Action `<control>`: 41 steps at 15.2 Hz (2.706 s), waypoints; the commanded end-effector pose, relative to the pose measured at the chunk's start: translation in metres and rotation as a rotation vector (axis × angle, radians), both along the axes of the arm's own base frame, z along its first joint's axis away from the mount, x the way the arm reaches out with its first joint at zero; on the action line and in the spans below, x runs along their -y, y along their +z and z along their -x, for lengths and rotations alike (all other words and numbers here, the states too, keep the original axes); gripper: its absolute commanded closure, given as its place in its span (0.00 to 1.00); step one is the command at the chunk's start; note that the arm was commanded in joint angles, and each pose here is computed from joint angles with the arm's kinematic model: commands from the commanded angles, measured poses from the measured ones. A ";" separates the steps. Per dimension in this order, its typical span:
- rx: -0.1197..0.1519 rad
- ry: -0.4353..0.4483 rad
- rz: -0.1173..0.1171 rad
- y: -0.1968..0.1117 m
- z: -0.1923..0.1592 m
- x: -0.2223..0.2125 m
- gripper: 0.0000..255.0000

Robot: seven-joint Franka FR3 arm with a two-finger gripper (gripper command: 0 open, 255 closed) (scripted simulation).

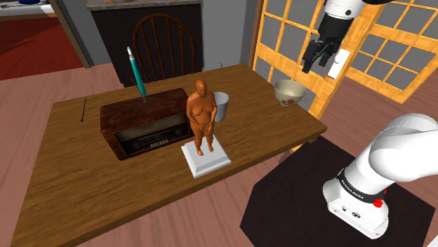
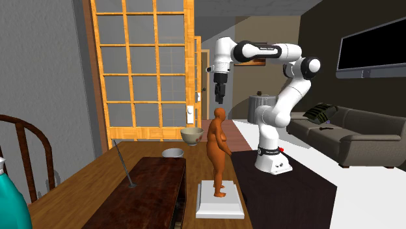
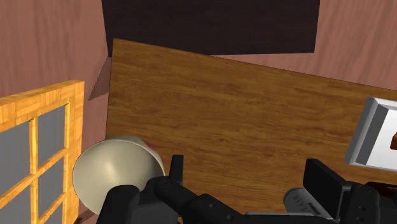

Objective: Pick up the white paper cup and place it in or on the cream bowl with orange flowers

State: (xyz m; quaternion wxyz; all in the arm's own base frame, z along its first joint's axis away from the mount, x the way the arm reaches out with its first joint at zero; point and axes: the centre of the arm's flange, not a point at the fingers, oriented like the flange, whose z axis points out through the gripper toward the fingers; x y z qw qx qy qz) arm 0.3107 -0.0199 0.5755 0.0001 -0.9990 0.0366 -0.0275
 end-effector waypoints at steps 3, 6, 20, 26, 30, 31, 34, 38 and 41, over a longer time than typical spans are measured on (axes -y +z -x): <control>-0.002 -0.009 -0.006 -0.014 -0.018 -0.012 0.00; -0.006 -0.022 -0.016 -0.035 -0.046 -0.031 0.00; -0.022 -0.083 -0.061 -0.131 -0.178 -0.114 0.00; -0.030 -0.110 -0.081 -0.171 -0.236 -0.149 0.00; -0.031 -0.116 -0.085 -0.191 -0.249 -0.157 0.00; -0.031 -0.116 -0.085 -0.196 -0.249 -0.158 0.00; -0.031 -0.116 -0.085 -0.212 -0.249 -0.159 0.00; -0.031 -0.116 -0.085 -0.220 -0.249 -0.160 0.00; -0.031 -0.116 -0.085 -0.220 -0.249 -0.160 0.00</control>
